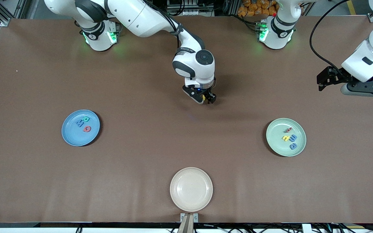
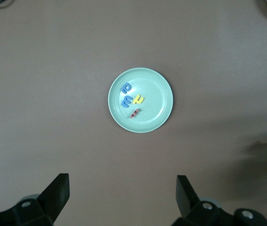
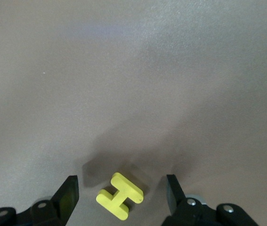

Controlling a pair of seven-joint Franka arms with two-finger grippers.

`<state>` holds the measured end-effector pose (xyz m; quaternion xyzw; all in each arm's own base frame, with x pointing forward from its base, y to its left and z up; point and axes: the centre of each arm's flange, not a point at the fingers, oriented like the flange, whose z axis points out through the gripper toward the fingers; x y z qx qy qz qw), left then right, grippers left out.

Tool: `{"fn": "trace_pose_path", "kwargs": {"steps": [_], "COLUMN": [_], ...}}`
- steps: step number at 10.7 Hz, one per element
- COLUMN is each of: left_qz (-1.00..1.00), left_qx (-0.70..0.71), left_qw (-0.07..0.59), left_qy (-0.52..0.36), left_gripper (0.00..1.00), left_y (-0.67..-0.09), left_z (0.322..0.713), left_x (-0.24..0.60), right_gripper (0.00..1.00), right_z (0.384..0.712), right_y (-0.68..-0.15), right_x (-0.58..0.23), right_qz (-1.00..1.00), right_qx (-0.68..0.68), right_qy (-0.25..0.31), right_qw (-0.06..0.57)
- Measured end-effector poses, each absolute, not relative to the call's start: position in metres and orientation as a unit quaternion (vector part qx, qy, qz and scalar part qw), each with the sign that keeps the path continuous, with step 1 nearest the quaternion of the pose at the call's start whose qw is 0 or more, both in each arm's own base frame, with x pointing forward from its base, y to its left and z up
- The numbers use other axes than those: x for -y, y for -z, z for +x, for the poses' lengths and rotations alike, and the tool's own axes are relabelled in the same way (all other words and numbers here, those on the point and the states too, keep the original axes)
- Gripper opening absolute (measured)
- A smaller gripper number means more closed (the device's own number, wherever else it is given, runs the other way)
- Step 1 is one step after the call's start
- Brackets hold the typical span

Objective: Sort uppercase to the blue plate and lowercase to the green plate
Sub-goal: 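Withdraw the left gripper to rest while the right gripper lowers to yellow H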

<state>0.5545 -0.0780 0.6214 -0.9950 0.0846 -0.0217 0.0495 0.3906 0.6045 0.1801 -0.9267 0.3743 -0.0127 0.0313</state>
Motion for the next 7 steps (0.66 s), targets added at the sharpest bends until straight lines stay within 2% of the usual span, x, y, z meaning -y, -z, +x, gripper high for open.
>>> {"fn": "trace_pose_path", "kwargs": {"steps": [7], "left_qz": [-0.995], "left_qx": [-0.080], "left_qw": [0.050], "left_qy": [0.018], "left_gripper": [1.00], "left_y": [-0.6339], "left_z": [0.5515], "left_x": [0.0736], "right_gripper": [0.72], "right_z": [0.3891], "right_y": [-0.1765], "right_x": [-0.6078], "right_qz": [-0.929], "right_qx": [-0.370], "right_qy": [0.017], "right_qw": [0.029]}}
